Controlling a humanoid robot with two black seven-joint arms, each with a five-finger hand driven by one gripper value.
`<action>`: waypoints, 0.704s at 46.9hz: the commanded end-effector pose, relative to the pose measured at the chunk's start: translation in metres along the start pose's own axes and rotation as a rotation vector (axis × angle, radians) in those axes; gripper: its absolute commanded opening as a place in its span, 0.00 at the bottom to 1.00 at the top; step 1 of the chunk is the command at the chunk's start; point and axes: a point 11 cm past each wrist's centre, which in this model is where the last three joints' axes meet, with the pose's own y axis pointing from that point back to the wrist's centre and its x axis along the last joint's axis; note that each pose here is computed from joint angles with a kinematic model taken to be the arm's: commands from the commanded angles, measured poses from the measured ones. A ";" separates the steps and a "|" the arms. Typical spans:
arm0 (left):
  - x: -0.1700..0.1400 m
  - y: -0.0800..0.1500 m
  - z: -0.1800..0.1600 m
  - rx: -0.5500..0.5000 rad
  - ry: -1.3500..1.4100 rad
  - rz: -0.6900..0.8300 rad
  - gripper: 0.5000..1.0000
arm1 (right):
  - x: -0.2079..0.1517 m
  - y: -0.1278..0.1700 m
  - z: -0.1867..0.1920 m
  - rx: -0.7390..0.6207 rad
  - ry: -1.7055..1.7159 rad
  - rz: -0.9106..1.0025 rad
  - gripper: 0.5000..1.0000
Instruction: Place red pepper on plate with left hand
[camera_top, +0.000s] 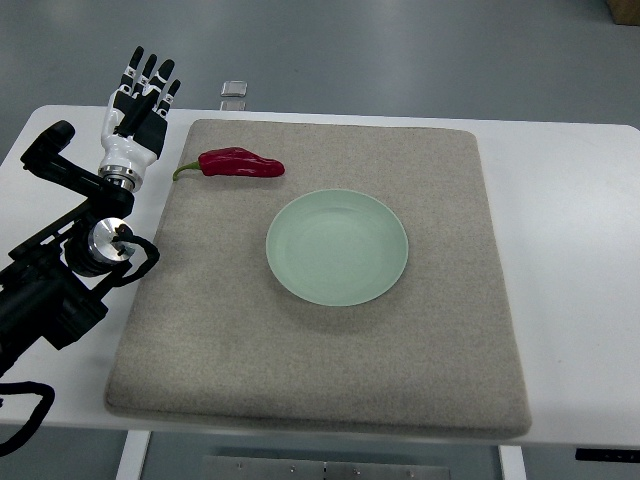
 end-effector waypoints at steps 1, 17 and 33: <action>-0.001 -0.001 0.000 0.001 -0.002 -0.001 1.00 | 0.000 0.000 -0.001 0.001 0.000 0.000 0.86; -0.029 -0.018 0.007 0.004 -0.161 -0.097 0.95 | 0.000 0.000 -0.001 0.001 0.000 -0.001 0.86; -0.052 -0.031 0.022 -0.018 -0.646 -0.227 0.94 | 0.000 0.000 -0.001 0.002 0.000 0.000 0.86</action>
